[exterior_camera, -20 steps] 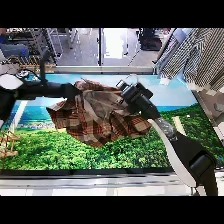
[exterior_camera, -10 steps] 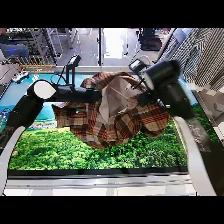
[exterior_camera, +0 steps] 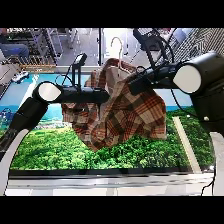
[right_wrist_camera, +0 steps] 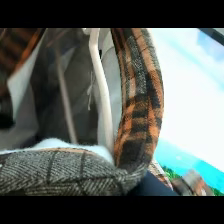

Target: Fold the clothes and pants, and hang the long-sleeved shirts on hangers.

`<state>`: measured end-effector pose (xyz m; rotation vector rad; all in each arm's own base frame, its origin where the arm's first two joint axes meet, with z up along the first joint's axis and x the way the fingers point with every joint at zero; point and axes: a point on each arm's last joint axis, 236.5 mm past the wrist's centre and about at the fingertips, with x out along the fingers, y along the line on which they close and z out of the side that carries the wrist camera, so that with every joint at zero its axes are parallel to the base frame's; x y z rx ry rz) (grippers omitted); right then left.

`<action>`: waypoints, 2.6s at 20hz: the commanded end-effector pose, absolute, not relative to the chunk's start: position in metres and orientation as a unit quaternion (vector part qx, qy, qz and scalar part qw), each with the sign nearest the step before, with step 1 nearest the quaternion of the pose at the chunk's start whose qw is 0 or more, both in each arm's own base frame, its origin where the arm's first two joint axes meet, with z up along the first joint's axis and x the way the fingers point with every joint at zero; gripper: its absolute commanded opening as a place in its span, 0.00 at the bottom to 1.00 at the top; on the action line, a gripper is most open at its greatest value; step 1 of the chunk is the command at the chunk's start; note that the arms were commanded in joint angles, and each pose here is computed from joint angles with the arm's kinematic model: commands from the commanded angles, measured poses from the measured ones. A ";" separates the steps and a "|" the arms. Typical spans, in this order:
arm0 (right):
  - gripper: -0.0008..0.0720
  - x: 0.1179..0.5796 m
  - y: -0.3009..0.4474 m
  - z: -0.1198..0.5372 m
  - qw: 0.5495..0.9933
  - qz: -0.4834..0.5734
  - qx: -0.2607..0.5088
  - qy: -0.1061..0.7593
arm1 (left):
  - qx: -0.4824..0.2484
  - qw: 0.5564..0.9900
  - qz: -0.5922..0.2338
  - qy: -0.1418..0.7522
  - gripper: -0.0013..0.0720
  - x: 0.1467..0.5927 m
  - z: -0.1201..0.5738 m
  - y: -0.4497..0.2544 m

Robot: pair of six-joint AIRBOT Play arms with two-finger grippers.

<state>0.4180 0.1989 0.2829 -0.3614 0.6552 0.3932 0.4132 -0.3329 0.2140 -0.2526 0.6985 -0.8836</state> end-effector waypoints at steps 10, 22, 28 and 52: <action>0.10 0.417 0.102 0.430 0.996 0.014 -0.045 0.081 | -0.125 0.842 -0.432 0.297 0.73 0.400 0.253 -0.318; 0.10 0.103 -0.254 0.393 0.682 -0.649 0.001 0.339 | -0.046 0.930 -0.298 0.210 0.73 0.392 0.330 -0.171; 0.10 -0.015 -0.297 0.516 0.590 -0.802 -0.033 0.087 | -0.031 0.920 -0.255 0.295 0.72 0.384 0.292 -0.123; 0.90 -0.088 -0.389 0.573 0.588 -0.790 -0.099 -0.142 | -0.054 0.907 -0.251 0.333 0.72 0.362 0.286 -0.116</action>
